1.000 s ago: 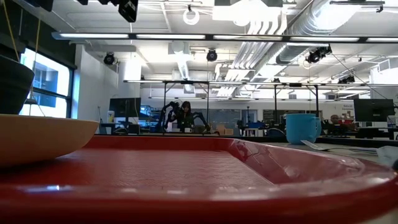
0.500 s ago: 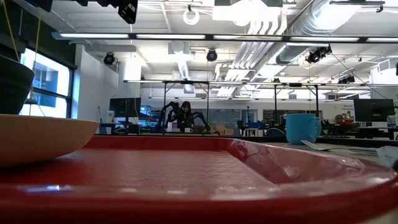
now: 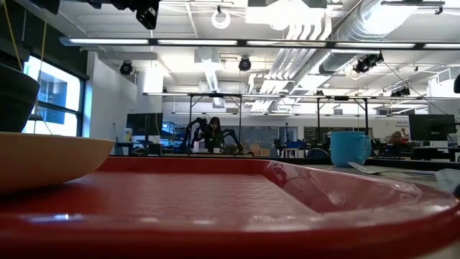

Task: Set up tray
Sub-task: Put the gray napkin on the red serving tray to the right of the light brown plate

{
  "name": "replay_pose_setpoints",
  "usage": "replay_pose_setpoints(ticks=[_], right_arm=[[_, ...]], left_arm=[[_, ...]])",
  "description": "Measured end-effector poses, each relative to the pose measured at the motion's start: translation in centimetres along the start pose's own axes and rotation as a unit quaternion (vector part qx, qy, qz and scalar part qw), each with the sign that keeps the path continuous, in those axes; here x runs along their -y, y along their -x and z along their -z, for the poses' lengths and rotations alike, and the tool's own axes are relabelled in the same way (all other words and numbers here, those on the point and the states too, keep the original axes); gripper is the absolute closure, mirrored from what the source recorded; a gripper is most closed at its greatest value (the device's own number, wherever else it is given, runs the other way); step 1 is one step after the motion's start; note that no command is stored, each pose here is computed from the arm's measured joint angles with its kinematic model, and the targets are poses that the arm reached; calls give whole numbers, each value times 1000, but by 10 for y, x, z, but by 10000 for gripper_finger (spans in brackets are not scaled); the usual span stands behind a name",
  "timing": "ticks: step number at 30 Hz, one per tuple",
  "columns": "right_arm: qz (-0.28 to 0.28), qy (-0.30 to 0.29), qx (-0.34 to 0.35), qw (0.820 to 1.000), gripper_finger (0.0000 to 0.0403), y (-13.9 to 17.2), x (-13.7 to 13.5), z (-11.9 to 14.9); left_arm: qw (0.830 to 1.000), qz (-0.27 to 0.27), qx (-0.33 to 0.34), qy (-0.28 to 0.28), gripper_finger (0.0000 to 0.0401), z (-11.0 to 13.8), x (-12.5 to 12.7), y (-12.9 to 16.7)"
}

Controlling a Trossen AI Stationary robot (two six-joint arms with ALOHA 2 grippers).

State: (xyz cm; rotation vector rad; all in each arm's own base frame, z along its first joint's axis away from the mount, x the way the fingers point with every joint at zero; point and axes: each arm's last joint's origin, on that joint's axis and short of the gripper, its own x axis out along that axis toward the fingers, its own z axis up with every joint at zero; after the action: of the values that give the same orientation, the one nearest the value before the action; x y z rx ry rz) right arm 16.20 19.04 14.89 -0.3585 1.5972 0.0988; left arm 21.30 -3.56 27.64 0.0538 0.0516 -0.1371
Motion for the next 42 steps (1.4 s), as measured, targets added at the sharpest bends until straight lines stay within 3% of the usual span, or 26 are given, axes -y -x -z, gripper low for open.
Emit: replay_pose_setpoints(ticks=[4, 11, 17, 22, 31, 36, 42], right_arm=[[-16, -12, -10, 1000, 238, -12, 2, 4], [5, -19, 4, 1000, 254, -13, 4, 4], [-14, -28, 21, 999, 325, -13, 2, -1], [-10, -77, 51, 996, 395, -5, 1, -10], [27, -92, 88, 991, 397, 59, 11, -38], [64, -64, 177, 980, 400, 111, 24, -61], [108, -30, 295, 949, 401, 161, 45, -87]], left_arm=[[1000, 0, -2, 0, 345, 0, 0, 0], [1000, -2, -1, 0, 345, 0, 0, 0], [1000, -2, -2, 0, 345, 0, 0, 0], [1000, -2, -4, -1, 345, 1, 0, 0], [1000, -1, -4, -1, 345, 1, 0, 0], [1000, -1, -3, -1, 345, 1, 0, 0], [1000, 22, 11, 0, 345, -5, 1, 7]])
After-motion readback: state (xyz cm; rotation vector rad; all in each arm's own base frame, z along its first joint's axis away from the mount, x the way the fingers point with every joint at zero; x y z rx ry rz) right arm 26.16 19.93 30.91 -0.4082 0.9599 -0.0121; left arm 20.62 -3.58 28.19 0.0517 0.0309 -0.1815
